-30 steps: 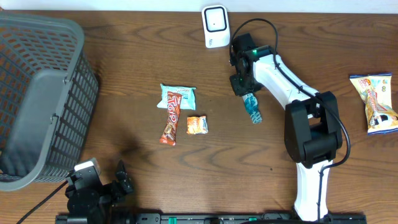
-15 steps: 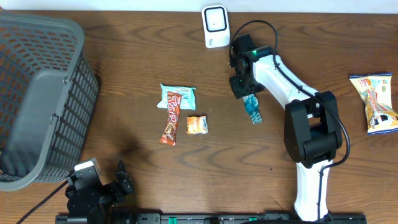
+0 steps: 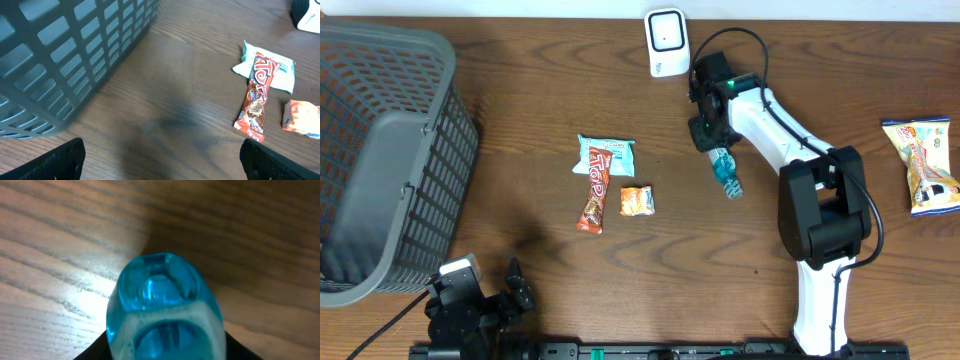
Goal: Scan the item barcode
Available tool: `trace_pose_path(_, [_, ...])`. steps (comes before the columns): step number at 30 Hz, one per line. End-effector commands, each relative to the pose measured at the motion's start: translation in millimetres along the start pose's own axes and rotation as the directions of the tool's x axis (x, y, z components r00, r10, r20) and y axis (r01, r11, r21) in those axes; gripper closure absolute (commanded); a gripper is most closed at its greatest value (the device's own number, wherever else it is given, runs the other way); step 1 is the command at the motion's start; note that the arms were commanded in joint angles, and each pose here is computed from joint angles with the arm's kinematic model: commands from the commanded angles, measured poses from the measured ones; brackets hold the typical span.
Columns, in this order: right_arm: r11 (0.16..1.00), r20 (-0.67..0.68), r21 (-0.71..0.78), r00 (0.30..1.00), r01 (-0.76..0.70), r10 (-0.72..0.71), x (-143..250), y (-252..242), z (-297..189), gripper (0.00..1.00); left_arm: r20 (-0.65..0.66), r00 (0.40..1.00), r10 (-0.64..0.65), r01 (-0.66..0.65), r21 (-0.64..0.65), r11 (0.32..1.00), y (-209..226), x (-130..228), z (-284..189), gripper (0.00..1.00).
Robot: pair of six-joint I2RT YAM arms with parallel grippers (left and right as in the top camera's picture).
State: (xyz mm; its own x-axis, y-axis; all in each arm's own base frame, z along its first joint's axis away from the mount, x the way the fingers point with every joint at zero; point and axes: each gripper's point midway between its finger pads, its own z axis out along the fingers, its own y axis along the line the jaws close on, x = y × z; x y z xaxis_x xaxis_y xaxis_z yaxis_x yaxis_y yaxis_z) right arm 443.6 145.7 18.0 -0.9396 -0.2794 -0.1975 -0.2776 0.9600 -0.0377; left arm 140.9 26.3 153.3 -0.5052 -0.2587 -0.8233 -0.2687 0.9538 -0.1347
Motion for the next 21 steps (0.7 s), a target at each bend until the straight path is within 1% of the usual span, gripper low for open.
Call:
trace_pose_path(1, [1.0, 0.03, 0.003, 0.999, -0.018, 0.018, -6, -7, -9, 0.67, -0.001, 1.0, 0.001, -0.001, -0.007, 1.0, 1, 1, 1, 0.01])
trace_pose_path(3, [1.0, 0.027, 0.003, 0.999, -0.018, 0.018, -5, -7, -9, 0.72, -0.001, 1.0, 0.001, -0.001, -0.007, 1.0, 1, 1, 1, 0.01])
trace_pose_path(7, [1.0, 0.02, -0.001, 1.0, -0.017, 0.017, -3, -6, -9, 0.88, -0.001, 1.0, 0.001, -0.001, -0.007, 1.0, 1, 1, 1, 0.01])
trace_pose_path(10, [0.999, 0.018, -0.047, 1.0, -0.016, 0.017, -3, 2, -10, 0.97, -0.001, 1.0, 0.001, -0.001, -0.007, 1.0, 1, 1, 1, 0.01])
trace_pose_path(13, [0.993, 0.026, -0.116, 1.0, -0.014, 0.017, -5, 13, -16, 0.99, -0.001, 1.0, 0.001, -0.001, -0.007, 1.0, 1, 1, 1, 0.01])
trace_pose_path(21, [0.953, 0.057, -0.299, 0.998, 0.038, -0.022, -4, 38, -50, 0.99, -0.001, 1.0, 0.001, -0.001, -0.007, 1.0, 1, 1, 1, 0.01])
